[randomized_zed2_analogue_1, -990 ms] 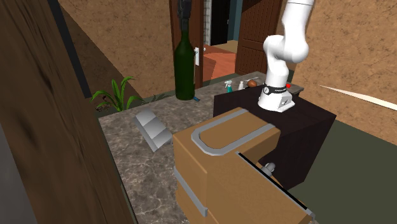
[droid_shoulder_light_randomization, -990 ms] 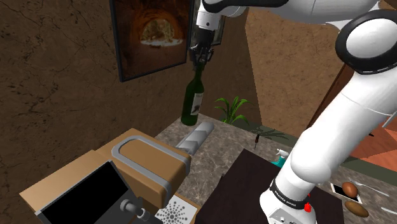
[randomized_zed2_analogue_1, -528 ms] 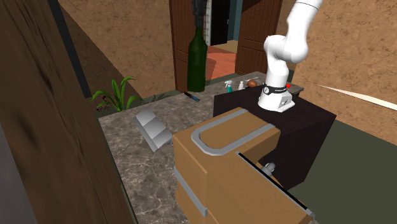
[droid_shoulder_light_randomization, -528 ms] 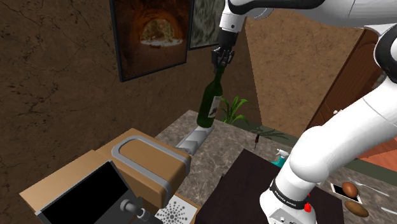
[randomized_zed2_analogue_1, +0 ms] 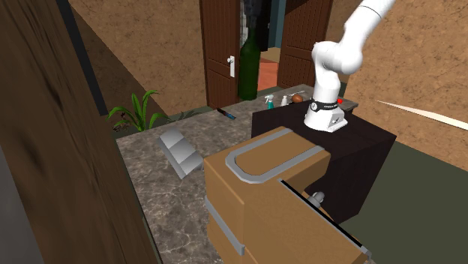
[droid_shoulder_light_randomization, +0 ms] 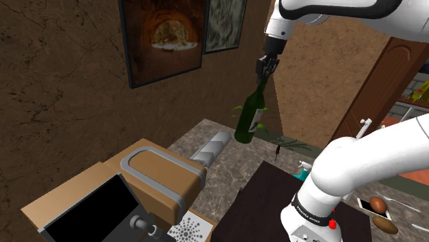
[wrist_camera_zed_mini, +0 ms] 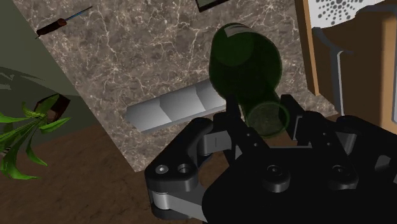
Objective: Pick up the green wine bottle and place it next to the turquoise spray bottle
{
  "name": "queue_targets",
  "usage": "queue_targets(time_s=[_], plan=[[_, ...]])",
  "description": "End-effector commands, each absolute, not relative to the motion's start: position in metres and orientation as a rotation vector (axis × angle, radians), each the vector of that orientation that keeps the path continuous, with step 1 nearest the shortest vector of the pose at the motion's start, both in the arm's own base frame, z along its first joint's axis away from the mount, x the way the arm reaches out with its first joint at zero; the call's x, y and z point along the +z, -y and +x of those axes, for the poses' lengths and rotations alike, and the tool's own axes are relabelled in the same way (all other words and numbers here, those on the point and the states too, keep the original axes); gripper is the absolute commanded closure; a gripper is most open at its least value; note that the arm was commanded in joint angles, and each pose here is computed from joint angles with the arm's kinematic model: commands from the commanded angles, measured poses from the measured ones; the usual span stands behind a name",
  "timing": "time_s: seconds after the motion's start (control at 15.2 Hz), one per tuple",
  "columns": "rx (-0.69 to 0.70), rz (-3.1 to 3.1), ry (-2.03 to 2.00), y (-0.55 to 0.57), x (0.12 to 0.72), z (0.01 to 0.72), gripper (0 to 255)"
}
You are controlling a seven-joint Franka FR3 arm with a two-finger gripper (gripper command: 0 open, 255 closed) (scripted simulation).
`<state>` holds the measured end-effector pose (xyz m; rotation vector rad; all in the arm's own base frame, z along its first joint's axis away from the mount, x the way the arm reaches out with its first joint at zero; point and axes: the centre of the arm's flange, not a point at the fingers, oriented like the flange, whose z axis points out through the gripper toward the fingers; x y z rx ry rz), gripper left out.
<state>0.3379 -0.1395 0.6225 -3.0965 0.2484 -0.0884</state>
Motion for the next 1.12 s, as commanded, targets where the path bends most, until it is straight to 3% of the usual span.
queue_targets(time_s=[0.0,1.06], plan=[[-0.088,-3.096,-0.247,0.152,0.622,0.315,255],[-0.088,-3.096,-0.247,0.247,0.622,0.126,255]])
